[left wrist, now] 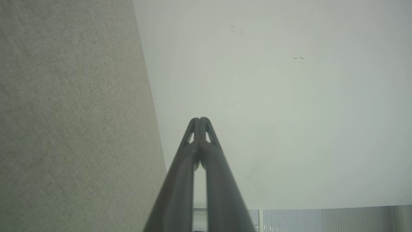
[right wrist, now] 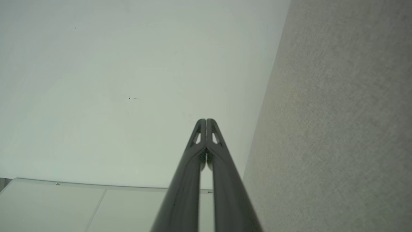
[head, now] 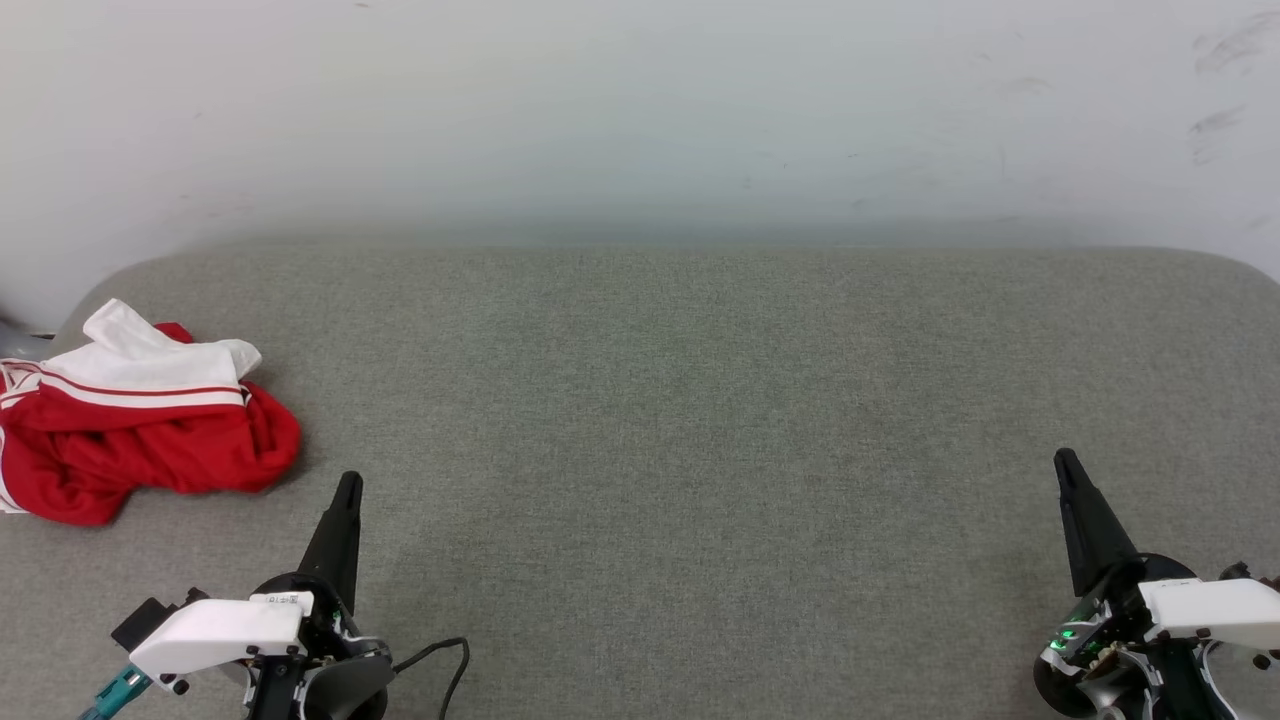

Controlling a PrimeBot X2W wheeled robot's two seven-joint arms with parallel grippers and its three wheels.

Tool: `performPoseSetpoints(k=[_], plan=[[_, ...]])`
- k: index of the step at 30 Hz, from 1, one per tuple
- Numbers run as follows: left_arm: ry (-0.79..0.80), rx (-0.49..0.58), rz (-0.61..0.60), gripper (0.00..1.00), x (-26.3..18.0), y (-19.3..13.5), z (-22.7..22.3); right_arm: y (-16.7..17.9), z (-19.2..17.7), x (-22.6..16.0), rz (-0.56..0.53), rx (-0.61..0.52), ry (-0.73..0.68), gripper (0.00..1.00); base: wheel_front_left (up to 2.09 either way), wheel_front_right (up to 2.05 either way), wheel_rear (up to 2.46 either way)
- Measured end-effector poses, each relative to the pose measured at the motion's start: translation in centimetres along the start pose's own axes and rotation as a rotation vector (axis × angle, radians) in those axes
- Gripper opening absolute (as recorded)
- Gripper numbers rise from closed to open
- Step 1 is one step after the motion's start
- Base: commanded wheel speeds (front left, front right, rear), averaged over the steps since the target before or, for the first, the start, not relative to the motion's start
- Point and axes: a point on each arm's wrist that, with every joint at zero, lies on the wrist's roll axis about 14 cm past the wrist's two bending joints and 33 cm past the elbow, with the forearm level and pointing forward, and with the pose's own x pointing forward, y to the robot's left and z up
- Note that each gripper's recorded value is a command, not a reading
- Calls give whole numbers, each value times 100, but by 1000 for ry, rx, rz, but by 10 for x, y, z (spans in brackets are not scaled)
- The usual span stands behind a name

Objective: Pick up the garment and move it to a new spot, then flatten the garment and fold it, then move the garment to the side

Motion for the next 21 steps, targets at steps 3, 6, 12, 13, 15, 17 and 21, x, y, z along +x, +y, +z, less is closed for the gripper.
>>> performPoseSetpoints(k=[3,6,12,13,15,17,21], plan=[[0,0,0,0,0,0,0,0,0,0,0,0,0,0,0,0,0],[0,0,0,0,0,0,0,0,0,0,0,0,0,0,0,0,0],[0,0,0,0,0,0,0,0,0,0,0,0,0,0,0,0,0],[0,0,0,0,0,0,0,0,0,0,0,0,0,0,0,0,0],[0,0,0,0,0,0,0,0,0,0,0,0,0,0,0,0,0],[0,0,0,0,0,0,0,0,0,0,0,0,0,0,0,0,0],[0,0,0,0,0,0,0,0,0,0,0,0,0,0,0,0,0]])
